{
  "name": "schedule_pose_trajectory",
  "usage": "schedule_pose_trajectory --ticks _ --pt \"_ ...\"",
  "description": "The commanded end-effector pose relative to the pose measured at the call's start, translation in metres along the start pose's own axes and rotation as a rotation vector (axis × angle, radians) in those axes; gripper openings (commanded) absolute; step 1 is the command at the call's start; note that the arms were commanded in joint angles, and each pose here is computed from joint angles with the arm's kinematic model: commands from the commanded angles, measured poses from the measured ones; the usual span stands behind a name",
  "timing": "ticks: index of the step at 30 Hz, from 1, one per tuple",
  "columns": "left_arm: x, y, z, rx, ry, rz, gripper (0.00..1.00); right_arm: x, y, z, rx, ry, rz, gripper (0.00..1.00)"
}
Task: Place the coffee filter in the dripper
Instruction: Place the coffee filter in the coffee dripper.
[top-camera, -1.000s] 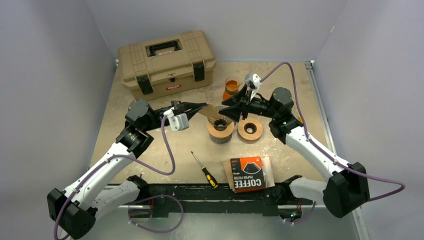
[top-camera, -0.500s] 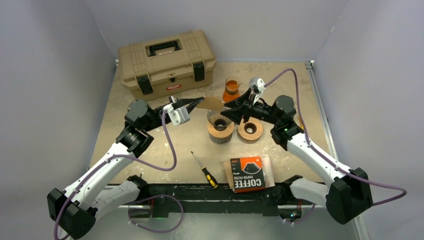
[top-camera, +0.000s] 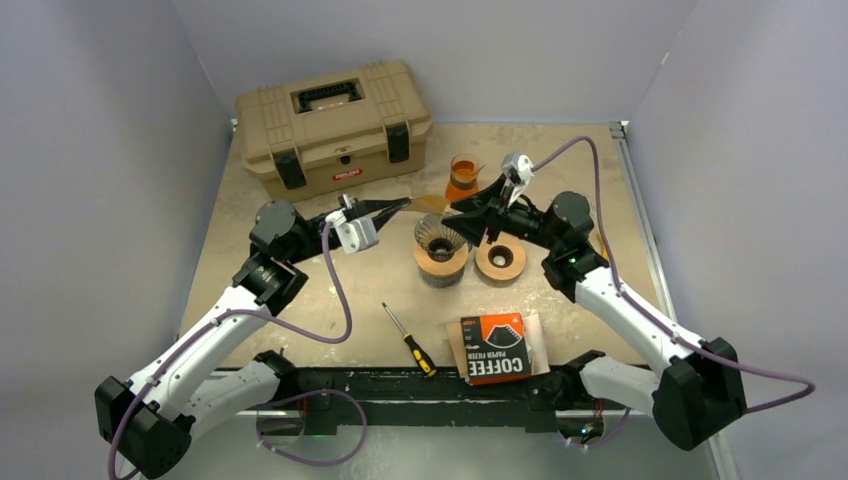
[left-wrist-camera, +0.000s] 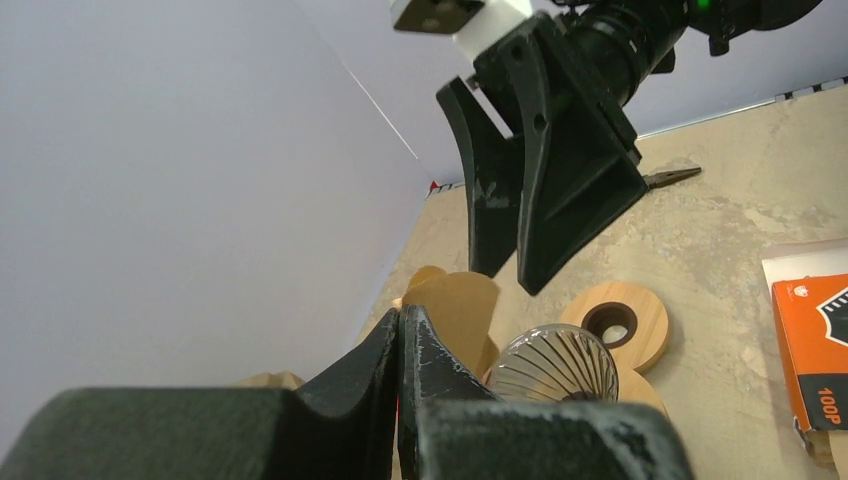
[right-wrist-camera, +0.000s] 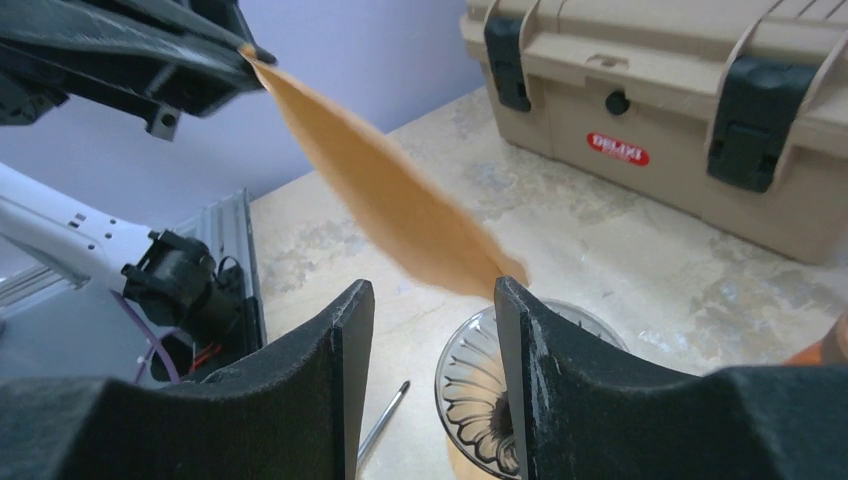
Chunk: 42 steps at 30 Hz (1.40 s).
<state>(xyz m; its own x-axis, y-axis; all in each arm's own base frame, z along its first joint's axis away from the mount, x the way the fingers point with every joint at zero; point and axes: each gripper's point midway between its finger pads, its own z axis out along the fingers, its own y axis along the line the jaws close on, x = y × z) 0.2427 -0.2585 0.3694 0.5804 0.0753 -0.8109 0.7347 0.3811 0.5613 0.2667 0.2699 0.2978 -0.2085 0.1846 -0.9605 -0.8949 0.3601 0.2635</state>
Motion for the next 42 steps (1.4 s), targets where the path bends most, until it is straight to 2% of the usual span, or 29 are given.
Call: schedule_pose_trajectory --ticks 1,8,16,22,27,35,42 --pt "-0.011 0.0 -0.003 0.01 -0.029 0.035 0.0 -0.027 0.005 -0.008 0.046 -0.079 -0.069 0.51" --pt "-0.014 -0.002 -0.005 0.019 -0.041 0.042 0.0 -0.04 -0.009 -0.017 0.164 -0.137 -0.088 0.51" --pt "-0.015 -0.002 -0.004 0.017 -0.047 0.034 0.0 -0.023 0.005 -0.005 0.02 -0.074 -0.083 0.53" --pt "-0.016 -0.001 -0.005 0.011 -0.046 0.035 0.0 -0.025 0.009 -0.011 0.026 -0.106 -0.104 0.67" --pt "-0.018 -0.004 -0.005 0.028 -0.058 0.037 0.0 -0.02 0.005 -0.006 0.018 -0.088 -0.082 0.67" --pt "-0.018 -0.008 -0.003 0.049 -0.073 0.023 0.0 -0.013 0.006 0.003 -0.028 -0.063 -0.059 0.65" --pt "-0.019 -0.01 0.001 0.06 -0.092 -0.006 0.0 -0.016 0.029 0.006 -0.148 -0.065 -0.089 0.49"
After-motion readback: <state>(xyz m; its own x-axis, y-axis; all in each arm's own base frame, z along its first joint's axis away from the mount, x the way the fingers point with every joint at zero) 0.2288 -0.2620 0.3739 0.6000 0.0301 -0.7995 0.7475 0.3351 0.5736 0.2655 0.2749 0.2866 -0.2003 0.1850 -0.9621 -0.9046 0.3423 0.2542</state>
